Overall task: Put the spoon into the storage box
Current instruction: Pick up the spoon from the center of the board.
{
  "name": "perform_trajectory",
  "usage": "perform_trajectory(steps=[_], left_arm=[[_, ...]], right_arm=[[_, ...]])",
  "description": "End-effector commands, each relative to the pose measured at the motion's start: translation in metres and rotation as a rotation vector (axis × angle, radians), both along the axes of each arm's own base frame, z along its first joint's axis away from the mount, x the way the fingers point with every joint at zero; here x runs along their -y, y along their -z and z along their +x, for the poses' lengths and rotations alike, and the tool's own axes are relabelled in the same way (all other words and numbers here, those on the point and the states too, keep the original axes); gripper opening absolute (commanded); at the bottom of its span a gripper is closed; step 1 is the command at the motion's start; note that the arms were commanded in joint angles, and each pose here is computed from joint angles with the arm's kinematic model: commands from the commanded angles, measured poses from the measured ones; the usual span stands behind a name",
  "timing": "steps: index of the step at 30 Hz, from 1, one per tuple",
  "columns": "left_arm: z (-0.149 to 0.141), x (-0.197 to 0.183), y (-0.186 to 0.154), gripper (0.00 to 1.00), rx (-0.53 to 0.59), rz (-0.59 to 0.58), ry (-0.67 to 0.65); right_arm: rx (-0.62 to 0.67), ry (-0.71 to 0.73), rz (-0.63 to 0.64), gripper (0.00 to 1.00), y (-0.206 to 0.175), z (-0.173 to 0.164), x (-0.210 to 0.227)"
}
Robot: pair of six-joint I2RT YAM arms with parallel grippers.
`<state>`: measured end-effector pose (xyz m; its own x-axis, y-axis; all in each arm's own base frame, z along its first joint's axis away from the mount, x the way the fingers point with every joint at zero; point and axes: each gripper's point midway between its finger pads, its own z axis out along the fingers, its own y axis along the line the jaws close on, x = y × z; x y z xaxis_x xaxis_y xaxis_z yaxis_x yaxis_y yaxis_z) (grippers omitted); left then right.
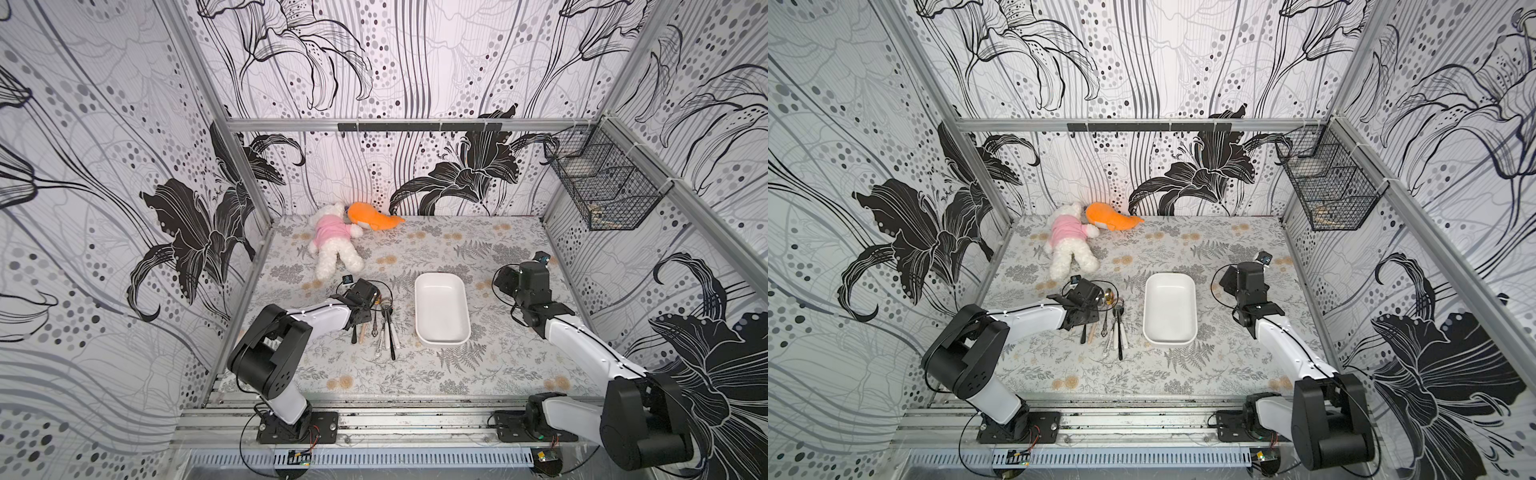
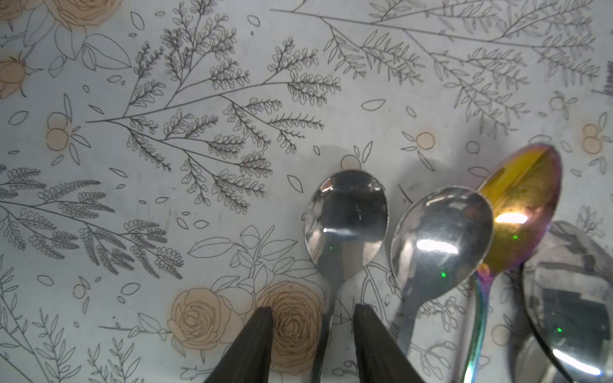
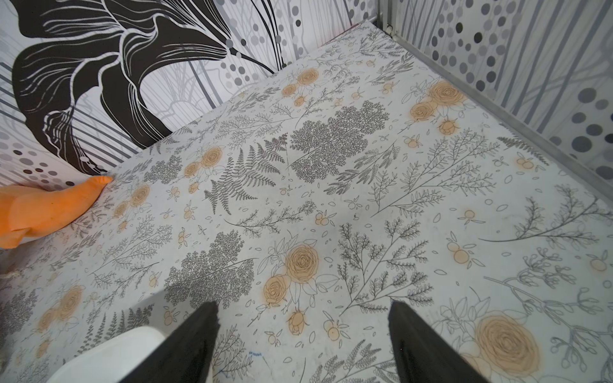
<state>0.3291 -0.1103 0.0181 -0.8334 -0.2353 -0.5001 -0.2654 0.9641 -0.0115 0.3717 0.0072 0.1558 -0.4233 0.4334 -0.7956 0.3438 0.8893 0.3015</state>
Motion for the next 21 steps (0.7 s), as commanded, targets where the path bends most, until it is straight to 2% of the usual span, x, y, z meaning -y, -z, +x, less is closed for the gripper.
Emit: perform_trajectory(steps=[1, 5, 9, 13, 21], left_arm=[[0.000, 0.002, 0.002, 0.39, -0.020, 0.007, 0.014], [-0.004, 0.002, 0.009, 0.25, -0.047, 0.007, 0.018], [-0.009, 0.000, 0.012, 0.16, -0.064, 0.011, 0.020], [-0.010, -0.005, 0.012, 0.00, -0.062, 0.021, 0.005], [0.005, -0.008, -0.008, 0.00, 0.016, 0.015, -0.038]], right_arm=[[-0.017, -0.004, -0.010, 0.85, 0.004, 0.001, -0.002], [-0.017, -0.001, -0.008, 0.85, 0.005, 0.000, -0.002], [-0.020, 0.002, -0.008, 0.85, 0.006, 0.000, -0.001], [-0.018, 0.002, -0.007, 0.85, 0.005, 0.000, -0.002], [-0.019, 0.001, -0.002, 0.85, 0.006, 0.001, -0.002]])
